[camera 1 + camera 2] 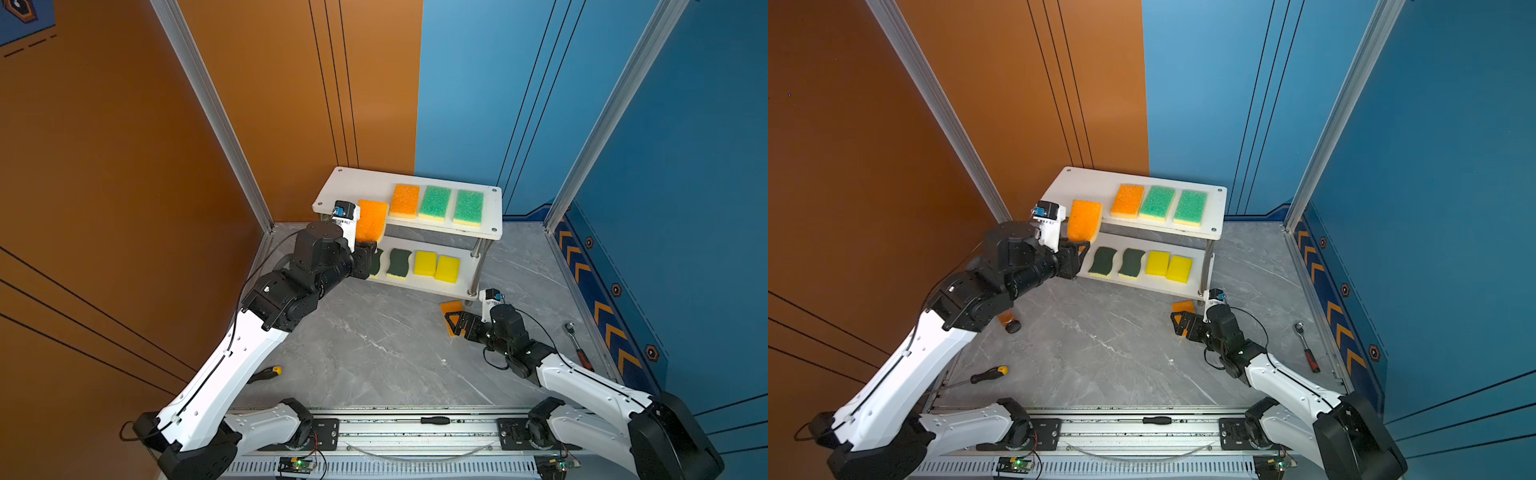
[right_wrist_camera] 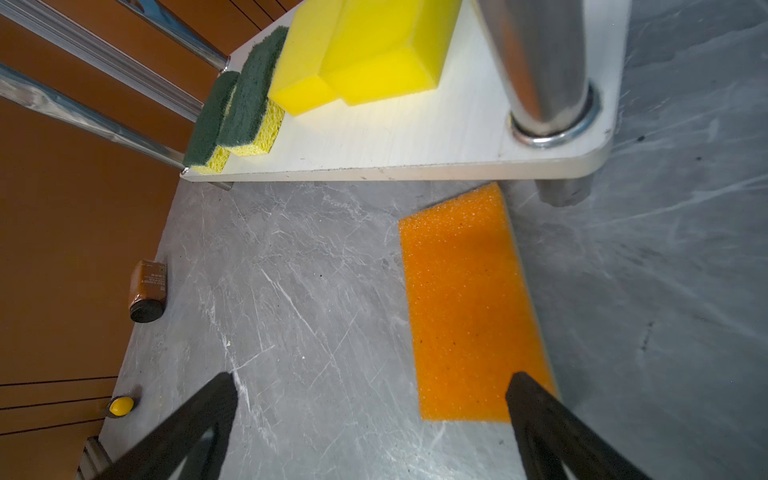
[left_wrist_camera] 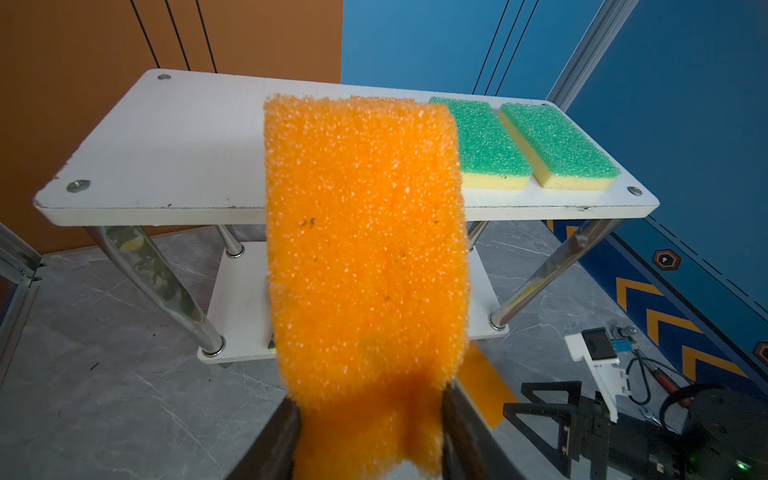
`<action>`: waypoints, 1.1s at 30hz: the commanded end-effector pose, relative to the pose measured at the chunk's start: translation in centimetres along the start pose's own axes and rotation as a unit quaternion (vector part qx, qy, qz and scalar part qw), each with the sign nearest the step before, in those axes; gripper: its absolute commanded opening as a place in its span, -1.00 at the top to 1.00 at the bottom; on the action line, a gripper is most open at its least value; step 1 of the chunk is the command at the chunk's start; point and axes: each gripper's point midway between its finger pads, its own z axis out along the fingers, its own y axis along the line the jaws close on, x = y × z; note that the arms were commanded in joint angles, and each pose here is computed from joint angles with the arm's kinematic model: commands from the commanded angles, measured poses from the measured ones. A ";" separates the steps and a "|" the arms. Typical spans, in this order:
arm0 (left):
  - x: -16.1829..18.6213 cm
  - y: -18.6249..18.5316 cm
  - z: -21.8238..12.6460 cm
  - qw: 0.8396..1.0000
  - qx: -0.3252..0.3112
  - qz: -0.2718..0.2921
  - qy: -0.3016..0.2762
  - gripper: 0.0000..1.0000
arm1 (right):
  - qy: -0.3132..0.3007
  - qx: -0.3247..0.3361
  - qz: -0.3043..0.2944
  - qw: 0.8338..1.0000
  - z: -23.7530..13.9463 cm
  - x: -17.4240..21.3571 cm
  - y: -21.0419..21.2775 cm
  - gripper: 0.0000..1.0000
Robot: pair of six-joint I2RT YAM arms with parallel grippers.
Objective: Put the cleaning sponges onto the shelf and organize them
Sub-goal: 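Carry the orange sponge with the left gripper up toward the shelf top, then move the held orange sponge beside the orange sponge on the shelf top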
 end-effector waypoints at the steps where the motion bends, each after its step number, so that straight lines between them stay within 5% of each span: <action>1: -2.2 0.0 -0.1 1.000 0.002 -0.002 -0.030 0.06 | -0.004 0.007 0.004 1.000 -0.2 0.2 -0.7 -1.00; 33: -5.7 2.8 6.1 1.000 -0.002 -0.020 -0.020 0.05 | -0.013 0.015 0.005 1.000 -1.0 0.1 -1.3 -1.00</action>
